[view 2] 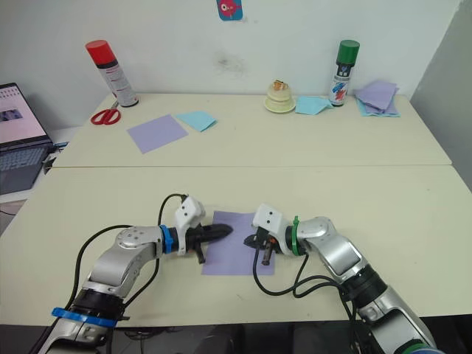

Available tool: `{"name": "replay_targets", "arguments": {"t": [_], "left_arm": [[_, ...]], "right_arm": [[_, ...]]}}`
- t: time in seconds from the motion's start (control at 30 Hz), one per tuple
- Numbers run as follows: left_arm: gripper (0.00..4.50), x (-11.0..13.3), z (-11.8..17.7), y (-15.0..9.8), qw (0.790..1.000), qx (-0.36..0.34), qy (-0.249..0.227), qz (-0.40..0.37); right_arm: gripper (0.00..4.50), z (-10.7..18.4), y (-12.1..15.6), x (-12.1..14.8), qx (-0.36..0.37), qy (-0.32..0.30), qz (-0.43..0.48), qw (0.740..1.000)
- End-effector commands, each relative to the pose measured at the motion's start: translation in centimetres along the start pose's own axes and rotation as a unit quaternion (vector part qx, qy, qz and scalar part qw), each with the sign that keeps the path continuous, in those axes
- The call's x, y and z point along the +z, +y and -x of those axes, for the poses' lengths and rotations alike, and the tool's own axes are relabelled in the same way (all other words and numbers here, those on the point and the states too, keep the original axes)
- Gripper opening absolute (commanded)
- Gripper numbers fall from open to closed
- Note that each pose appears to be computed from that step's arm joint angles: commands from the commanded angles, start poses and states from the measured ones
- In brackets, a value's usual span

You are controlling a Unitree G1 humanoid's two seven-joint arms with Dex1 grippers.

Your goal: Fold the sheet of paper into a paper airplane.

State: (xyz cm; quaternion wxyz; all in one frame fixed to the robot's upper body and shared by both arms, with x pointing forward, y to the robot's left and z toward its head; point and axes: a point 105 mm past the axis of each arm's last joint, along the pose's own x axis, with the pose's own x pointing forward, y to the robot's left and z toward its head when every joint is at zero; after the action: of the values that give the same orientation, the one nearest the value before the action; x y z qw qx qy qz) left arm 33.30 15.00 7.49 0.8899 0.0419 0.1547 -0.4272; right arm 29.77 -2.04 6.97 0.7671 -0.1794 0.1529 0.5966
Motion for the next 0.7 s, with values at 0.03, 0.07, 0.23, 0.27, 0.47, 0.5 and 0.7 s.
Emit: {"name": "replay_targets", "arguments": {"t": [0.03,0.07,0.23,0.27,0.47,0.5,0.7], "left_arm": [[0.0,0.7,1.0,1.4,0.999,0.032,-0.027,0.03],[0.0,1.0,1.1,1.5,0.998,0.034,-0.035,0.036],[0.0,5.8,1.7,0.8,0.985,0.008,-0.153,0.074],[0.0,7.1,2.0,0.6,0.98,0.0,-0.18,0.083],[0.0,8.2,1.6,-3.4,0.986,-0.074,-0.146,0.041],[0.0,6.7,1.0,-4.4,0.991,-0.086,-0.102,0.02],[0.0,0.5,0.1,-6.2,0.993,-0.097,0.037,-0.049]], "right_arm": [[0.06,0.1,0.0,-1.4,-0.009,0.019,-0.018,1.0],[0.06,0.1,0.1,-1.4,-0.009,0.019,-0.02,1.0],[0.06,-0.1,0.1,-1.2,-0.011,0.015,-0.023,1.0],[0.06,-0.2,0.1,-1.2,-0.011,0.014,-0.023,1.0],[0.06,-0.3,0.0,-1.2,-0.014,0.014,-0.027,0.999],[0.06,-0.3,0.0,-1.2,-0.014,0.014,-0.027,0.999],[0.06,-0.2,-0.3,-1.3,-0.024,0.015,-0.035,0.999]]}}
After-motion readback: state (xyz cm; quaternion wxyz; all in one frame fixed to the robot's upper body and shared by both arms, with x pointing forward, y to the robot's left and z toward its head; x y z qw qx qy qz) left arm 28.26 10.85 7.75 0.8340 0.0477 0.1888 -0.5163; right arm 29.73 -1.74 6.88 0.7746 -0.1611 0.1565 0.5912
